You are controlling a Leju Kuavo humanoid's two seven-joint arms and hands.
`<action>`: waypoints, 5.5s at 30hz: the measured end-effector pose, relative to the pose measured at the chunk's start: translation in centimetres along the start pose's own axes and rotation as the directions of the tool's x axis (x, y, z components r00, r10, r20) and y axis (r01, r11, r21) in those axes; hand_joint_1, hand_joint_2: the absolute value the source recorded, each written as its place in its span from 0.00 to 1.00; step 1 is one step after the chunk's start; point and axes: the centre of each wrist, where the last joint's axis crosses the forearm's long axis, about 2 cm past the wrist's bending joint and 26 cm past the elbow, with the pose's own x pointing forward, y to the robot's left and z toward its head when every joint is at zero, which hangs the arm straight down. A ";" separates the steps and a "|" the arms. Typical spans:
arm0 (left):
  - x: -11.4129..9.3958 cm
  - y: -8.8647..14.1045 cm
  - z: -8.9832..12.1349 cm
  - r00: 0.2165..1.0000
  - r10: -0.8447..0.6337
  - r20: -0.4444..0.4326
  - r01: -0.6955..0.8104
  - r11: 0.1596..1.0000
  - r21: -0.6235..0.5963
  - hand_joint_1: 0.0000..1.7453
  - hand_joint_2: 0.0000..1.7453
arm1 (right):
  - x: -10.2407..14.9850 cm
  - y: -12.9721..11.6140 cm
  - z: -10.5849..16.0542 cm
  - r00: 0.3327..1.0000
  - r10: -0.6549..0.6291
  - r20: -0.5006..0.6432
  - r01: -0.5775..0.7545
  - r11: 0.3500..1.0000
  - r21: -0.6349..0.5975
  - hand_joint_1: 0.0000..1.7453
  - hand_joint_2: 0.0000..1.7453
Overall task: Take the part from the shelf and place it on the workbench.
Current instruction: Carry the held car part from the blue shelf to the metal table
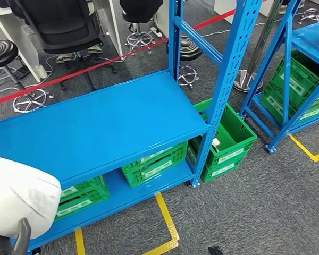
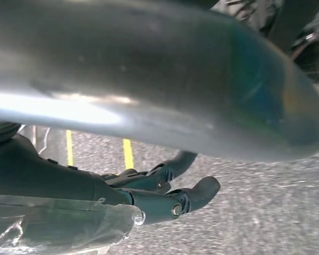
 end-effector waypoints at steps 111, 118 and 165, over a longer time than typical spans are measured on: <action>-0.2 0.2 1.5 0.995 0.033 -0.092 -0.028 0.998 0.062 1.00 1.00 | 0.0 1.7 0.5 0.989 0.111 0.096 -0.111 0.994 -0.008 0.00 0.00; -0.2 0.1 1.5 0.995 0.017 -0.097 -0.011 0.998 0.062 1.00 1.00 | 0.1 1.6 0.4 0.989 0.111 0.095 -0.110 0.994 -0.016 0.00 0.00; -0.2 0.2 2.4 0.988 -0.036 -0.149 0.051 0.994 0.098 1.00 1.00 | 0.2 1.6 0.5 0.985 0.126 0.121 -0.117 0.990 -0.082 0.00 0.00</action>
